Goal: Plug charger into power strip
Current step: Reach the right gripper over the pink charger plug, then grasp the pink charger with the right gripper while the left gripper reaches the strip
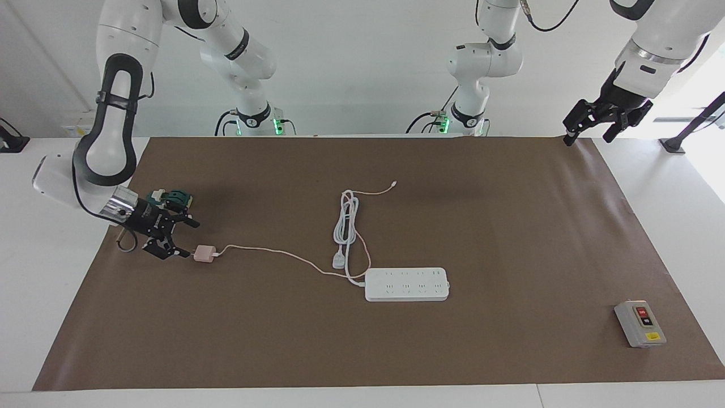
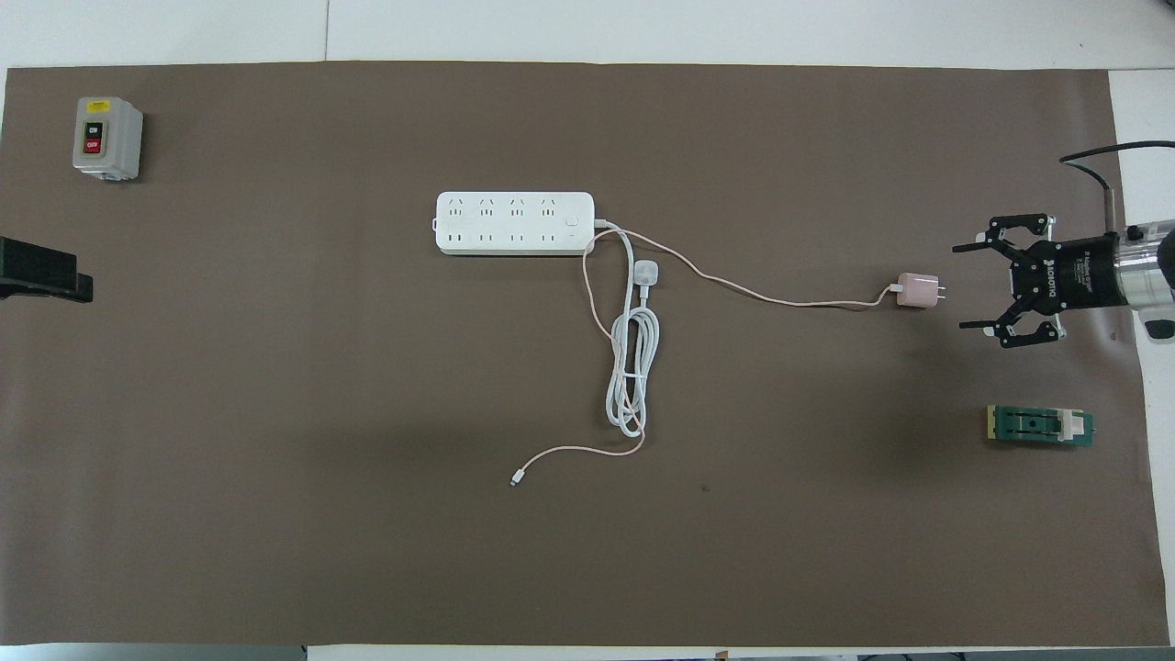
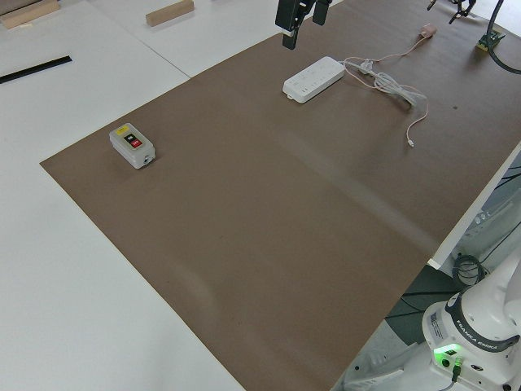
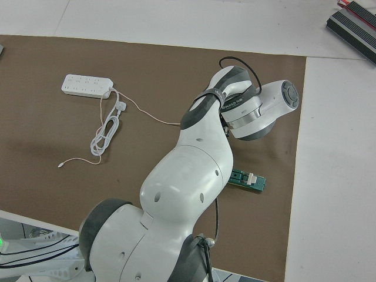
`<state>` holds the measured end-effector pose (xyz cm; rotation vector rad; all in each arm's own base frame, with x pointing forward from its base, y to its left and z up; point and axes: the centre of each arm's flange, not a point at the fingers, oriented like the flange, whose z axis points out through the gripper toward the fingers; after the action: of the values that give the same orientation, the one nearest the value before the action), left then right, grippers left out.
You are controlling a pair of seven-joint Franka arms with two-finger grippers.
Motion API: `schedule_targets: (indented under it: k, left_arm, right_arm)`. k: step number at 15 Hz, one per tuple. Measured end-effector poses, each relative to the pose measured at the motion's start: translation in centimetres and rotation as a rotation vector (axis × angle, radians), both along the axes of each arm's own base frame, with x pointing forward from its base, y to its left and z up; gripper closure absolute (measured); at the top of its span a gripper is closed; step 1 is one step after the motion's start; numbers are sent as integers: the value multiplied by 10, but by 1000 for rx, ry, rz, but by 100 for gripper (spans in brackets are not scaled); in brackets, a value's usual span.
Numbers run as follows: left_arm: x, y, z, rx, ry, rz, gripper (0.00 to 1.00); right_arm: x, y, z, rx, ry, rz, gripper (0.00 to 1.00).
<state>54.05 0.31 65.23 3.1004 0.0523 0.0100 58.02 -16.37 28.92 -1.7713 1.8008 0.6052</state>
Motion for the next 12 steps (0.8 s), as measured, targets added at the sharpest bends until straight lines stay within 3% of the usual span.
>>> schedule_targets:
  k: [4, 9, 12]
  left_arm:
    - [15, -38, -25, -67, 46, -63, 0]
    - [39, -86, -77, -291, 152, -120, 0]
    - [58, -123, -120, -491, 231, -119, 0]
  right_arm:
    - [3, 3, -25, 17, 33, 2, 0]
    - [5, 2, -36, 23, 46, -1, 0]
    - [6, 1, -40, 32, 26, -23, 0]
